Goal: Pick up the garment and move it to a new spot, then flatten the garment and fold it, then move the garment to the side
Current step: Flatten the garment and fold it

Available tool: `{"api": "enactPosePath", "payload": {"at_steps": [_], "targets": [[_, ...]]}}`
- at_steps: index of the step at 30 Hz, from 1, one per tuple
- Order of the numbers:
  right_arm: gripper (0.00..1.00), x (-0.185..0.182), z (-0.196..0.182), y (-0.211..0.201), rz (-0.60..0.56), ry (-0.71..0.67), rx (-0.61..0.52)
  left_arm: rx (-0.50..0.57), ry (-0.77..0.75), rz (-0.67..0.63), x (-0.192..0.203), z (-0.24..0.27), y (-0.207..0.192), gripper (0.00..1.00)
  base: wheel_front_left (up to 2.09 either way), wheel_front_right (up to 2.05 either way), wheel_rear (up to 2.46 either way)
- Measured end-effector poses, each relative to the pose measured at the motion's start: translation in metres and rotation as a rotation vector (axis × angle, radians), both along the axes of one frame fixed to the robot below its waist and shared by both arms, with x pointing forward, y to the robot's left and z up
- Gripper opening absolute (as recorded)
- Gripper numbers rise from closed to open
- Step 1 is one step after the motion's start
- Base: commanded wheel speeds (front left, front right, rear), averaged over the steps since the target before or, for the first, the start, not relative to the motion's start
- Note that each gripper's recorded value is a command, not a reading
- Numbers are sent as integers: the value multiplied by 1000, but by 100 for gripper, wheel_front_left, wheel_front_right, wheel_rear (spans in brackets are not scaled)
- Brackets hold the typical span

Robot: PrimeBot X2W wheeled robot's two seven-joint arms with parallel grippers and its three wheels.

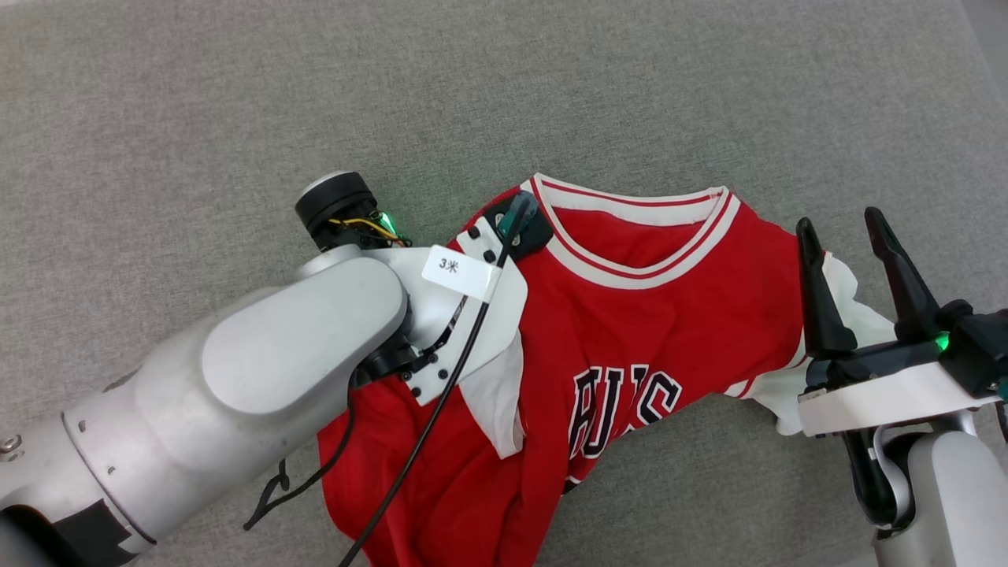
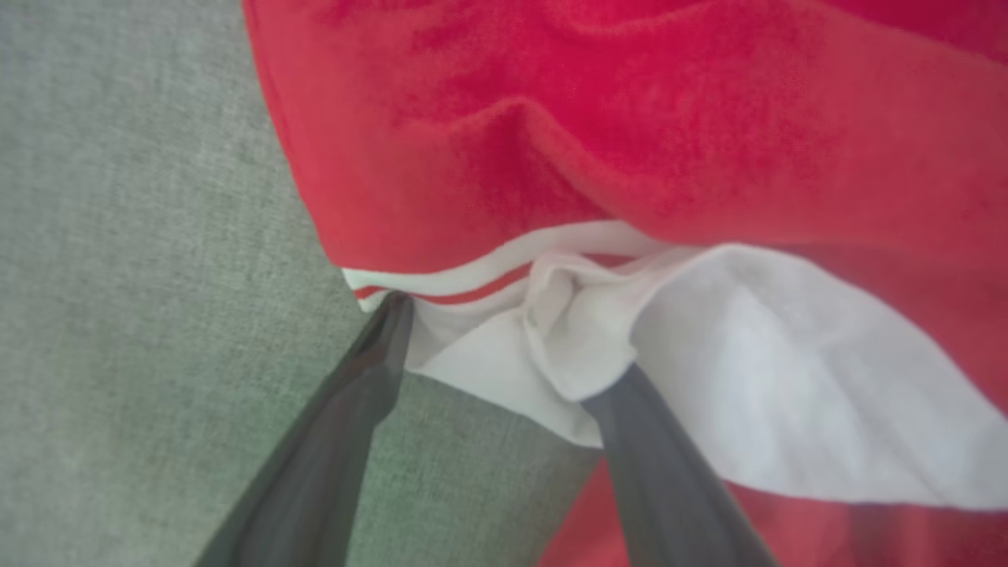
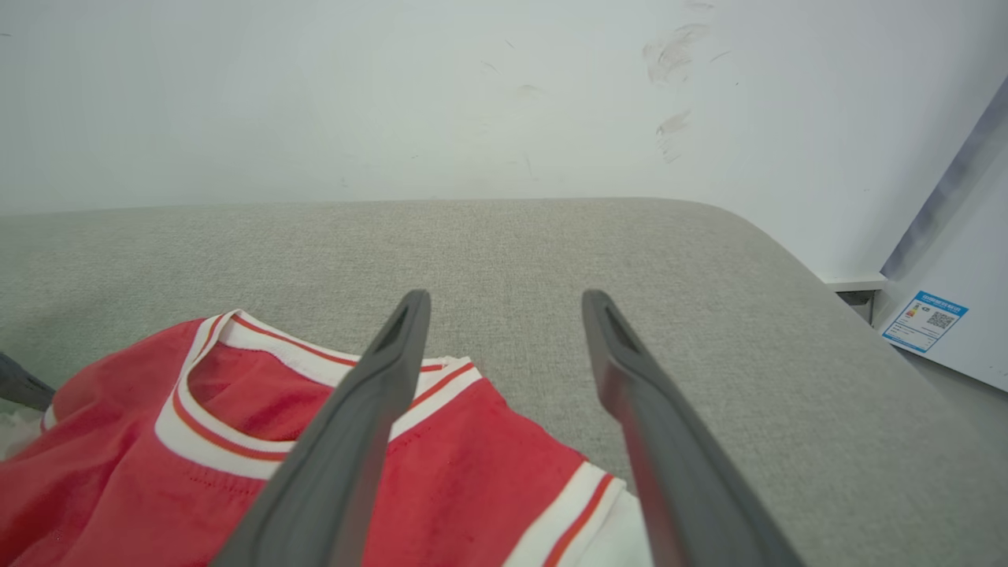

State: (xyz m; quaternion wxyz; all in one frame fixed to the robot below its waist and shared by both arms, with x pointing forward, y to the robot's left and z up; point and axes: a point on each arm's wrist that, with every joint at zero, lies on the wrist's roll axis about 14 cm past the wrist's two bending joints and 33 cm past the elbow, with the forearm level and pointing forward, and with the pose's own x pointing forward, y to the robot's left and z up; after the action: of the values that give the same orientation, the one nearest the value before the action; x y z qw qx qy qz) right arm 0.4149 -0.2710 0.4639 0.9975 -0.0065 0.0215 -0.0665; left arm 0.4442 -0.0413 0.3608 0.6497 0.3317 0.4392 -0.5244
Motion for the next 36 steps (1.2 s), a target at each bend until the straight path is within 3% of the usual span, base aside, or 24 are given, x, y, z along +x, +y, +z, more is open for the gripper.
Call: {"api": "enactPosePath", "payload": {"at_steps": [1, 10, 13, 20, 23, 28, 36], "targets": [[100, 0, 0, 1, 2, 1, 1, 4, -3, -4, -1, 0, 0, 0, 0, 0, 0], [100, -2, 11, 4, 14, -28, -2, -32, -77, -37, -9, 16, -2, 0, 0, 0, 0], [100, -6, 16, 3, 18, -40, -5, -118, -142, -47, -7, 35, -10, 0, 0, 0, 0], [100, -14, 29, 8, 39, -76, 2, -411, -411, -72, 20, 133, -36, 0, 0, 0, 0], [100, -16, 35, 13, 53, -94, 9, -482, -505, -67, 27, 168, -33, 0, 0, 0, 0], [100, -15, 44, 24, 86, -121, 19, -538, -605, -9, 39, 204, -6, 0, 0, 0, 0], [100, -9, 48, 43, 136, -133, 35, -457, -676, 190, 59, 198, 84, 0, 0, 0, 0]]}}
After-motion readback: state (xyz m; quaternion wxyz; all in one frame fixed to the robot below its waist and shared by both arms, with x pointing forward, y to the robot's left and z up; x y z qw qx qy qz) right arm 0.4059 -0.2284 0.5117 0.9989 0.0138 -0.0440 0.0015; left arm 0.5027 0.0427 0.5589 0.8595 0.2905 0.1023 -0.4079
